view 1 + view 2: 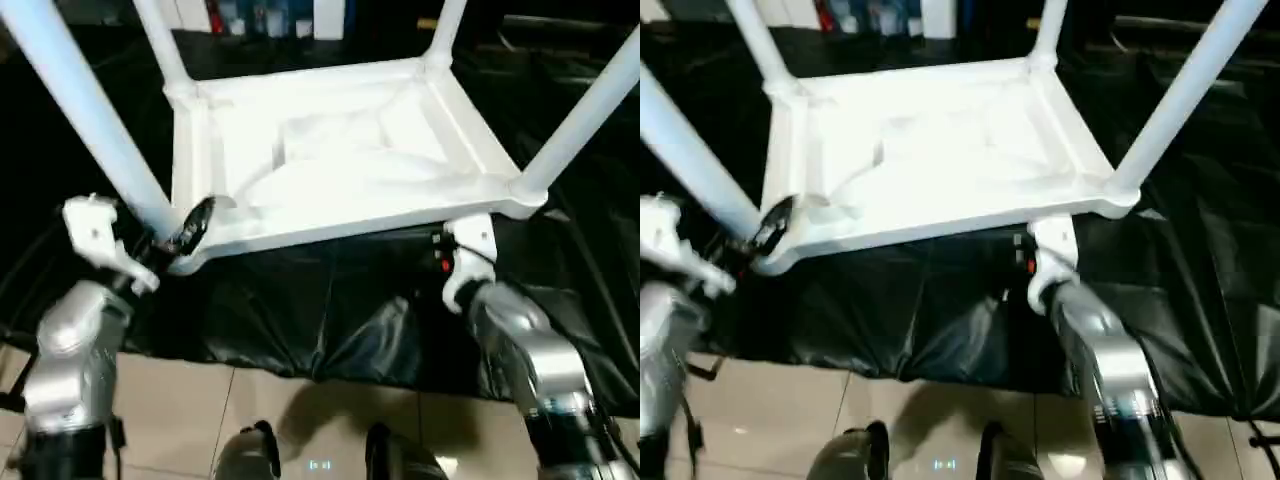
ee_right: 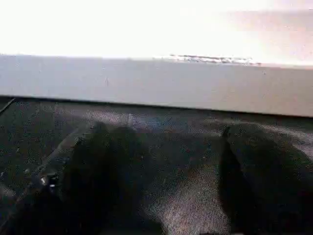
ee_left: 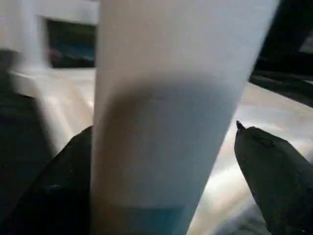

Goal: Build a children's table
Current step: Rotate table base

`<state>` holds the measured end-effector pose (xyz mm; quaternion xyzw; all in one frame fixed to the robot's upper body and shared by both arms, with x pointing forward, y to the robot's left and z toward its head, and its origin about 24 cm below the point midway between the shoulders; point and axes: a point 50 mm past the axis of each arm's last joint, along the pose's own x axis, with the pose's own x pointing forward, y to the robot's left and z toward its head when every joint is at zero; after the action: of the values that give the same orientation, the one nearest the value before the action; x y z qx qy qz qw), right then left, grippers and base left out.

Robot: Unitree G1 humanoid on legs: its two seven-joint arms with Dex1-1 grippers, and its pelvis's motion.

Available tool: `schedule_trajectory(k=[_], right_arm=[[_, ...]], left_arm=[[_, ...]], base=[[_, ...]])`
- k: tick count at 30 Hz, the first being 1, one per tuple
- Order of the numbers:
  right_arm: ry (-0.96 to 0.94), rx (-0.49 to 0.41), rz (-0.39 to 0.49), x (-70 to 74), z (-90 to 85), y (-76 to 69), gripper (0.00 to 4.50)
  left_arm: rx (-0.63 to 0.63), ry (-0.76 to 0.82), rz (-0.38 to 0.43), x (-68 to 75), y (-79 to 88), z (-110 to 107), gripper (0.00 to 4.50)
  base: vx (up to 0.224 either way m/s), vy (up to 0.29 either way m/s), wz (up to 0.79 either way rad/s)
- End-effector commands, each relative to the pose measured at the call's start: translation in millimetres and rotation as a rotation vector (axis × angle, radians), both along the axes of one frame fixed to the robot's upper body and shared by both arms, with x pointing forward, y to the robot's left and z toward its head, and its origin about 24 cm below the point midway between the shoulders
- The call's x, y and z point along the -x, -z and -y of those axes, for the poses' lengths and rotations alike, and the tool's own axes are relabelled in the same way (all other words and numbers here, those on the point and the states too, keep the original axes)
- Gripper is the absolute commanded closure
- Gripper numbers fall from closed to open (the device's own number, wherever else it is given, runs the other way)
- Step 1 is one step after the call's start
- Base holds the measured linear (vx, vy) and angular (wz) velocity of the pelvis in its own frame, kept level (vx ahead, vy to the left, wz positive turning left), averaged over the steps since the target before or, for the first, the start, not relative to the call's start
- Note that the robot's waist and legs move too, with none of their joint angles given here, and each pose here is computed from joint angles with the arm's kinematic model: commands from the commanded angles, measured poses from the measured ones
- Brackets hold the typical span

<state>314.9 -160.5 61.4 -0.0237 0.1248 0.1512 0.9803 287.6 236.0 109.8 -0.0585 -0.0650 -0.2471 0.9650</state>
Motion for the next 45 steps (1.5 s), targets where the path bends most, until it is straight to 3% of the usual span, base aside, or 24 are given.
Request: schedule_trajectory(k=[1, 3, 5, 13, 18, 21, 27, 30, 32, 38, 45], right_arm=[[0.033, 0.005, -0.045, -3.9, 3.6, 10.5, 0.00], [0.029, 0.004, -0.044, -6.9, 2.3, 10.2, 0.00], [0.008, 0.007, -0.040, -13.6, -2.5, 8.9, 0.00], [-0.064, 0.022, -0.042, -22.6, -19.1, 10.3, 0.00], [-0.141, 0.034, -0.048, -27.1, -38.9, 15.4, 0.00], [-0.176, 0.034, -0.052, -27.7, -48.9, 17.5, 0.00], [-0.219, 0.025, -0.055, -28.1, -62.1, 19.3, 0.00], [-0.225, 0.030, -0.051, -29.2, -65.9, 21.2, 0.00], [-0.226, 0.030, -0.051, -29.4, -66.1, 21.5, 0.00], [-0.212, 0.029, -0.048, -28.6, -57.1, 22.9, 0.00], [-0.245, 0.026, -0.021, -23.8, -40.2, 19.0, 0.00]], left_arm=[[0.028, 0.222, -0.064, 0.7, 4.0, 15, 0.09], [0.027, 0.280, -0.086, 1.4, 3.8, 17, 0.09], [0.005, 0.435, -0.145, 6.2, 4.1, 26, 0.09], [0.002, 0.690, -0.194, 20.6, 0.4, 54, 0.09], [0.035, 0.887, -0.198, 38.8, -1.5, 93, 0.09], [0.053, 0.935, -0.180, 40.9, -0.7, 114, 0.09], [0.080, 0.976, -0.138, 36.9, -4.0, 143, 0.09], [0.046, 0.934, -0.091, 24.7, -3.6, 165, 0.09], [0.036, 0.923, -0.080, 21.8, -3.5, 169, 0.09], [-0.050, 0.749, -0.044, -5.2, -0.2, 180, 0.09], [-0.103, 0.736, -0.020, -7.7, 3.7, 179, 0.09]], base=[[0.000, 0.000, 0.00], [0.000, 0.000, 0.00], [0.000, 0.000, 0.00], [0.000, 0.000, 0.00], [0.000, 0.000, 0.00], [0.000, 0.000, 0.00], [0.000, 0.000, 0.00], [0.000, 0.000, 0.00], [0.000, 0.000, 0.00], [0.000, 0.000, 0.00], [0.000, 0.000, 0.00]])
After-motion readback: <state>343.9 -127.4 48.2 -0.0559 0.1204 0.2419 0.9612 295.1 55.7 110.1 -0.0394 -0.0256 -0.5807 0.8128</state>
